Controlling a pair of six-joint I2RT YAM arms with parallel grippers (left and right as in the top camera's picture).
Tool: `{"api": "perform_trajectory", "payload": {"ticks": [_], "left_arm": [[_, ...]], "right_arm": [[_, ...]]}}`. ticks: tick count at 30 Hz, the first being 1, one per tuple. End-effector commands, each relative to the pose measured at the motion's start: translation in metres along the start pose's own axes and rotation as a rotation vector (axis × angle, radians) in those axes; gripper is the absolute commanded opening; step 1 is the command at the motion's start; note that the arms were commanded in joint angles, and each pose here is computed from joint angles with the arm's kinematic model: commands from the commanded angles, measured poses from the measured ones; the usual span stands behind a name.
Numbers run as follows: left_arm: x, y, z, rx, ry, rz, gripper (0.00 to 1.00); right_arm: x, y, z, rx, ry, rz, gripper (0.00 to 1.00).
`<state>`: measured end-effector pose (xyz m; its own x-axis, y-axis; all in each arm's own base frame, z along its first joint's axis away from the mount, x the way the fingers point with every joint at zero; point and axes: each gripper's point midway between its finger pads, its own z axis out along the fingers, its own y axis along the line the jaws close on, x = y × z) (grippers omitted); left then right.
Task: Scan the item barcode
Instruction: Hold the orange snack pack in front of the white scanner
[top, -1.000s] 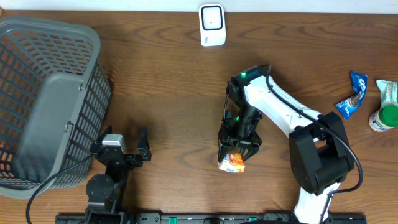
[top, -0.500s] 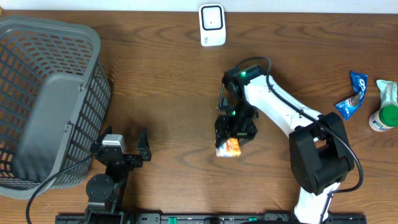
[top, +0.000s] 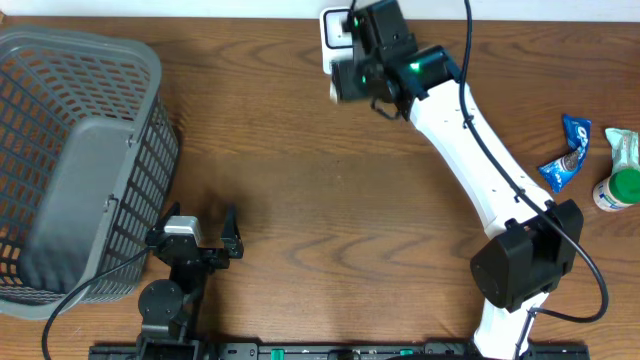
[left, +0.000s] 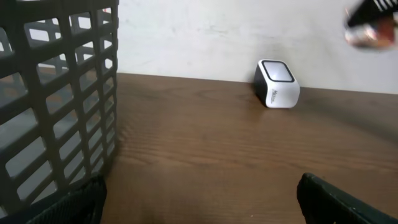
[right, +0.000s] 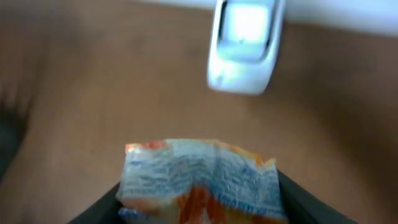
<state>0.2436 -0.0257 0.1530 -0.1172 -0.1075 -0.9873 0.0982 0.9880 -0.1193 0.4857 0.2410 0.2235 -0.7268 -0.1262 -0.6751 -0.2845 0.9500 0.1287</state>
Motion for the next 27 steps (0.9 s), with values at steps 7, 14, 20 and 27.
{"api": "perform_trajectory", "payload": {"ticks": [7,14,20,27], "left_arm": [[0.015,-0.002,0.001,0.016,0.046,0.008,0.98],[0.015,-0.002,0.001,0.016,0.046,0.008,0.98],[0.015,-0.002,0.001,0.016,0.046,0.007,0.98],[0.015,-0.002,0.001,0.016,0.046,0.008,0.98]], "right_arm": [[-0.074,-0.039,0.070,0.265,-0.380,-0.124,0.50],[-0.081,-0.043,0.130,0.278,-0.549,-0.127,0.47],[-0.078,-0.055,0.160,0.280,-0.646,-0.098,0.49],[-0.071,-0.073,0.170,0.296,-0.634,-0.073,0.50]]}}
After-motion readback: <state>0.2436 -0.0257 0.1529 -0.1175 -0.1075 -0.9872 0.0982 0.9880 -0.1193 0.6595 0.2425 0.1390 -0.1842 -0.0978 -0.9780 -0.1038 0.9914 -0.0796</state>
